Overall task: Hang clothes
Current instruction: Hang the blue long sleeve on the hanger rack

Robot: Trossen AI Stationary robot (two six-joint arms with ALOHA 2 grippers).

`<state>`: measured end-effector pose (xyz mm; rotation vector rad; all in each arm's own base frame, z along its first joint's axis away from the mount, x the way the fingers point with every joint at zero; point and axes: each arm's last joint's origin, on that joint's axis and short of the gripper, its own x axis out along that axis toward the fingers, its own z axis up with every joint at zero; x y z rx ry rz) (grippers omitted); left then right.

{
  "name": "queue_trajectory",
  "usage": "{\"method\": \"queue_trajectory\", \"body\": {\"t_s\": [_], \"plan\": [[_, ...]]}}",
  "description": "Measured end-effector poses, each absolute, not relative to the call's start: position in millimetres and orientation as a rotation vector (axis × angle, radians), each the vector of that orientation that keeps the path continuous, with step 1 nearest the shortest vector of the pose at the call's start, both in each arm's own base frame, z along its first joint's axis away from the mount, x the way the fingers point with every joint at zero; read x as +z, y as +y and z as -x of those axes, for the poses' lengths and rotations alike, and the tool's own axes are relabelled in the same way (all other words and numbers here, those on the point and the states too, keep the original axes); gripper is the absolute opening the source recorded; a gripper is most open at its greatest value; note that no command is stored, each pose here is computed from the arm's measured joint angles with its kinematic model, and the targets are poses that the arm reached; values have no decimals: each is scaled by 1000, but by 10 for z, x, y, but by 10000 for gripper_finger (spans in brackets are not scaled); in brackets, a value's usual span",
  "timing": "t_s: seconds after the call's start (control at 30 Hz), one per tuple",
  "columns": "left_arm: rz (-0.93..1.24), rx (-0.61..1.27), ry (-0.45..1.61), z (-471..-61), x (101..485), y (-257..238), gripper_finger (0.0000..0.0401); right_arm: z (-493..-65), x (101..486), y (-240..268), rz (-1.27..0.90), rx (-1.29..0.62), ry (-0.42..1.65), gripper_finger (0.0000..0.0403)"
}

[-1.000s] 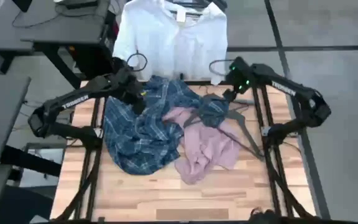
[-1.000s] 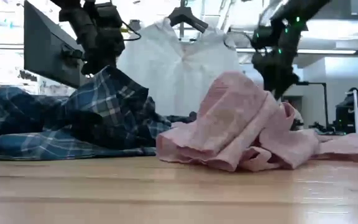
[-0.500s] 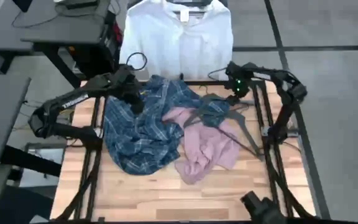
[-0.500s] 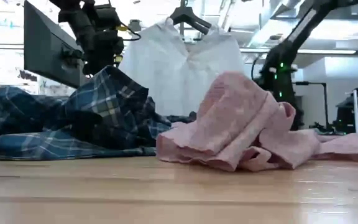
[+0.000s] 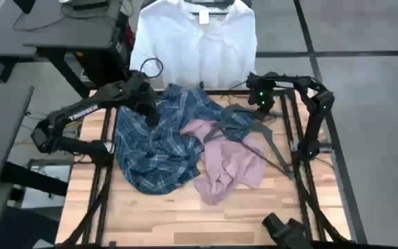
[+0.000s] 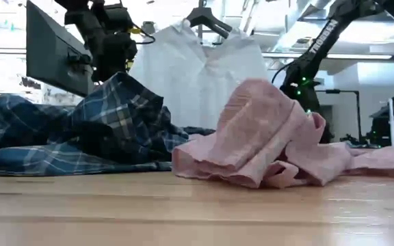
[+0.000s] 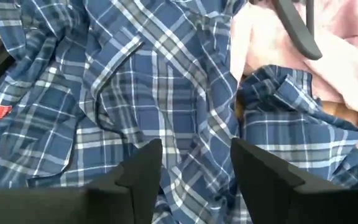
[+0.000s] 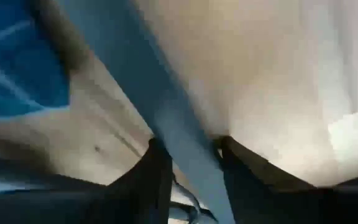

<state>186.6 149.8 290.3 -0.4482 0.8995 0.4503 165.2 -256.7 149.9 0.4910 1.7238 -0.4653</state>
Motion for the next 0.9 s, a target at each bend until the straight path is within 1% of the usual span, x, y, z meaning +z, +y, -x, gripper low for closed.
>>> {"method": "queue_trajectory", "body": {"t_s": [0.1,0.13,0.17,0.23,0.27,0.33,0.47,0.57,0.67,0.77,0.9], "plan": [[443,457,872,-1879,2980,1510,173,-1643,1849,-2523,-426,-510,1647,79],[437,458,858,-1886,3014,1515,173,-1642,1945,-2522,-410,-577,1601,61],[431,459,844,-1893,3051,1521,173,-1658,2040,-2545,-366,-634,1544,33],[421,461,823,-1901,3117,1527,173,-1640,2223,-2486,-325,-671,1483,7],[417,463,815,-1903,3145,1530,173,-1628,2314,-2435,-312,-668,1455,1],[405,465,792,-1911,3209,1538,173,-1638,2471,-2392,-266,-684,1361,3],[398,469,762,-1926,3297,1542,173,-1592,2637,-2309,-248,-687,1292,3],[388,468,738,-1938,3343,1541,173,-1552,2676,-2277,-301,-700,1269,2],[420,476,750,-1932,3331,1529,173,-1518,2660,-2193,-415,-659,1296,9],[439,475,755,-1939,3333,1509,173,-1457,2630,-2116,-562,-649,1331,32],[438,461,765,-1958,3327,1474,173,-1394,2532,-1993,-696,-660,1320,85]]}}
